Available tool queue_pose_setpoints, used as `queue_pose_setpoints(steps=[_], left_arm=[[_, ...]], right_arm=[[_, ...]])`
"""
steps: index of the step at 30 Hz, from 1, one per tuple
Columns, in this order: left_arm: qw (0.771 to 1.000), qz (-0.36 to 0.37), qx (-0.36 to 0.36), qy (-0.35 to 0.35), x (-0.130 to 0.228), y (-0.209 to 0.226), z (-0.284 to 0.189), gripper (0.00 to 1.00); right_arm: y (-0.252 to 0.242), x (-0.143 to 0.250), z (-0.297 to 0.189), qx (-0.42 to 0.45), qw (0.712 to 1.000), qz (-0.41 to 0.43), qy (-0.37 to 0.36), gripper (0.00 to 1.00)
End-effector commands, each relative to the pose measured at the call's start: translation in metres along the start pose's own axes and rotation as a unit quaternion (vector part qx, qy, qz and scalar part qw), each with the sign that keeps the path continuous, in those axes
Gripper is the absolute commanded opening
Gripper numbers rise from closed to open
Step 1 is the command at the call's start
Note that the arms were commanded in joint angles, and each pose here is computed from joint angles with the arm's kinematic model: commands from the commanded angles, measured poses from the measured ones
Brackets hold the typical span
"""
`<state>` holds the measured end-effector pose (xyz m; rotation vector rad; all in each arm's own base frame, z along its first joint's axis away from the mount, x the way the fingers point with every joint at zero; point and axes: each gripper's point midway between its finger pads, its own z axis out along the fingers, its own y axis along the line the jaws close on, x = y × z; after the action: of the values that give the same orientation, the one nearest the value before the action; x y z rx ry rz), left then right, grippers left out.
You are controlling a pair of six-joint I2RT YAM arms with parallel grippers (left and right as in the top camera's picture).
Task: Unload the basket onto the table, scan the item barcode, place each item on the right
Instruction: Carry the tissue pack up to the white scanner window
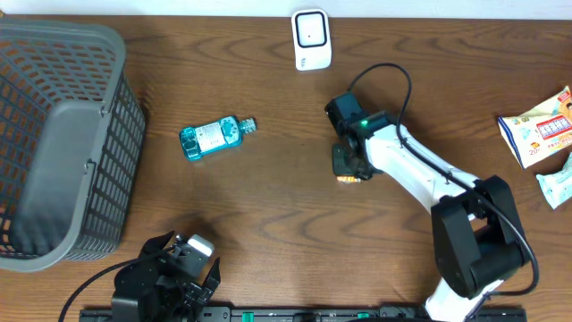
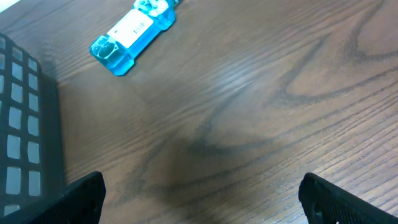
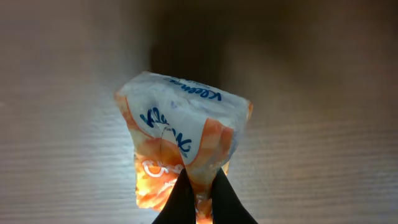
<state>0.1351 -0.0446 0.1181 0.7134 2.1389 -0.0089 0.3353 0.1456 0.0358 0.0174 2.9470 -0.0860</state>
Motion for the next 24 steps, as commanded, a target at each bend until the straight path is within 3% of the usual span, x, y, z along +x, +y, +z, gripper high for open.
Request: queue_pose_setpoints(steps=[1,5,8,16,24], left_arm=[[1.0,0.003,-0.005,0.01,0.004,0.001,0.001,0.99],[1.0,0.003,-0.005,0.01,0.004,0.001,0.001,0.99],[1.0,0.003,-0.005,0.01,0.004,0.001,0.001,0.99],[1.0,0.003,-0.005,0.01,0.004,0.001,0.001,0.99],[1.0,0.003,-0.005,0.01,0.004,0.001,0.001,0.99]], right_arm=[[0.005,-0.025,-0.029,-0.009,0.997,0.019,-0.068,0.01],[0.015,-0.052,-0.047,-0.026,0.99,0.02,-0.138,0.01],[0.022,-0.081,-0.058,-0.021,0.978,-0.032,-0.206,0.01],[0.021,-0.153,-0.103,0.056,0.917,-0.13,-0.374,0.01],[0.018,-0.185,-0.113,0.07,0.89,-0.141,-0.428,0.01]])
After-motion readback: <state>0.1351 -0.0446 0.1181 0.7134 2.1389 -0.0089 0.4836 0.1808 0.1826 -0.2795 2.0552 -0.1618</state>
